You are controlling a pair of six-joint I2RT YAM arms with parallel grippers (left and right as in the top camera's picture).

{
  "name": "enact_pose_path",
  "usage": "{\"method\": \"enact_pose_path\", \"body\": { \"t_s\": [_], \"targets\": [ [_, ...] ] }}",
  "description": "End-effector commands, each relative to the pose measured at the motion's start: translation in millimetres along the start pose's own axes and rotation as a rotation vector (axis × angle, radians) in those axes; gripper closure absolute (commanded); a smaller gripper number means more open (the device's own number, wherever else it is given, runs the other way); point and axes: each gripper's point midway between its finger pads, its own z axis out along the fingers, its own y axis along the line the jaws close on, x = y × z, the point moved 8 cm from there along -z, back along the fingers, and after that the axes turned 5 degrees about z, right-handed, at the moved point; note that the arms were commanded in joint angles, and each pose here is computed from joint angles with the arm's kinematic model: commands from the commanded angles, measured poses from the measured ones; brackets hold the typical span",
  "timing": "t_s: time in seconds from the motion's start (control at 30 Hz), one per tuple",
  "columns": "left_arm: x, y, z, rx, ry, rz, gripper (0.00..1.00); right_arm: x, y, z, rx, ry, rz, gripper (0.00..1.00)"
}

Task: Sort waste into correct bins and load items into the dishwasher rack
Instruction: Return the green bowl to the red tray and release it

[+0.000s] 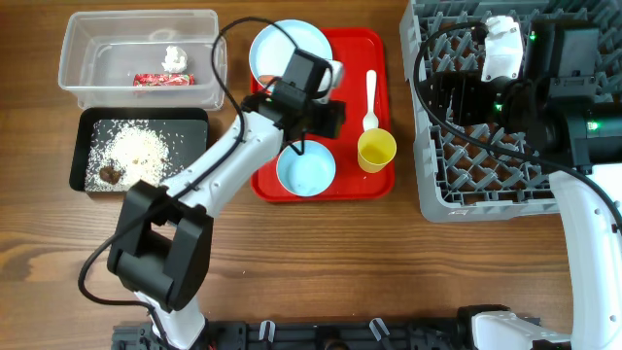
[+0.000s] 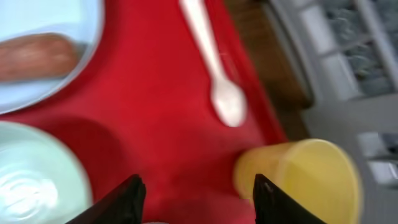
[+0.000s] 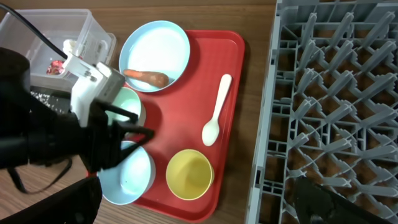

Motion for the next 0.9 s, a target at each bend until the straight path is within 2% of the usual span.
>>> {"method": "enact_pose_path", "body": {
  "t_s": [0.0,0.27,0.37,0.47,0.6,0.7,0.87],
  "targets": [
    [8,-27,13,0.075,0.034,0.018,0.39,-4,-2,0,0.017,-0.010,0.007,0.00],
    [14,-55,37,0.111,0.026,0.074,0.34,-2,-2,0,0.015,0.001,0.010,0.00],
    [19,-43,47,0.013,0.038,-0.001,0.35,0,-2,0,0.017,0.018,0.015,0.00],
    [17,-34,48,-0.002,0.032,-0.053,0.37,1,-2,0,0.018,0.023,0.016,0.00],
    [18,-32,49,-0.006,0.041,-0.060,0.48,1,-2,0,0.017,0.019,0.015,0.00],
    [21,-39,51,0.025,0.056,-0.051,0.51,0,-2,0,0.017,0.017,0.014,0.00],
    [25,-48,52,0.066,0.074,-0.047,0.71,1,-2,0,0.018,0.021,0.015,0.00]
  ]
}}
